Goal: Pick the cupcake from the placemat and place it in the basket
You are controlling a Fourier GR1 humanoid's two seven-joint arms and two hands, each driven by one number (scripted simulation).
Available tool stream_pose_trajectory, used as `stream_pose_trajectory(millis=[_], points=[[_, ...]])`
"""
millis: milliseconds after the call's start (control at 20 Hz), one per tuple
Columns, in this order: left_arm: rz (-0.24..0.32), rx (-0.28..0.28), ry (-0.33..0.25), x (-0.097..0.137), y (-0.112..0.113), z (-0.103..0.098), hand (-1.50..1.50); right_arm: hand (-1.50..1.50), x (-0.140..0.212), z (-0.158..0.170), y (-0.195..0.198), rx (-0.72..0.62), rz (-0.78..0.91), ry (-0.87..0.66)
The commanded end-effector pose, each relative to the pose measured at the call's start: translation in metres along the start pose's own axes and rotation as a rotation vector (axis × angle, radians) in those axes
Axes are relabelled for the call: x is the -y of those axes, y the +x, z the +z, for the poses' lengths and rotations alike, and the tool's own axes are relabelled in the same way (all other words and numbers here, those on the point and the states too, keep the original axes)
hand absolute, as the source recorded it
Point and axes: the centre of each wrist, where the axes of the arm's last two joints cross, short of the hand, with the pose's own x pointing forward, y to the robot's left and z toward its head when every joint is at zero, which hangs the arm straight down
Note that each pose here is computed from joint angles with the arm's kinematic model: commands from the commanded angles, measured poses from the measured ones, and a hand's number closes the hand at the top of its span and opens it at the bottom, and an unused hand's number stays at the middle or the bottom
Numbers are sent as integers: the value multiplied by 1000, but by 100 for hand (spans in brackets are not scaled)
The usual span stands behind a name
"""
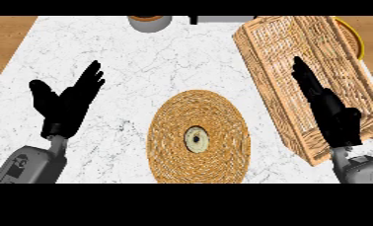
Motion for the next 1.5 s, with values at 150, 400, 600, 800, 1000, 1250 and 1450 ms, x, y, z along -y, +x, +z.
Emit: stream_pose_trajectory(millis=[150, 400, 600, 800, 1000, 1250, 1450], points=[[-88, 72, 73, -31, 15, -4, 0, 150, -21, -47, 53, 349, -323, 98], [-100, 38, 45, -26, 19, -13, 0, -150, -75, -41, 89, 725, 77, 525], [-94, 27, 112, -42, 11, -14, 0, -150, -181, -11, 88, 821, 32, 420], [-63, 24, 111, -46, 8, -14, 0, -150, -231, 4, 101, 737, 88, 378], [-82, 20, 138, -62, 5, -6, 0, -150, -223, 3, 161, 536, 204, 422], [-78, -14, 153, -54, -9, -7, 0, -150, -193, -26, 189, 393, 624, 303], [-82, 4, 139, -50, -14, -4, 0, -150, -163, -45, 232, 226, 823, 191]])
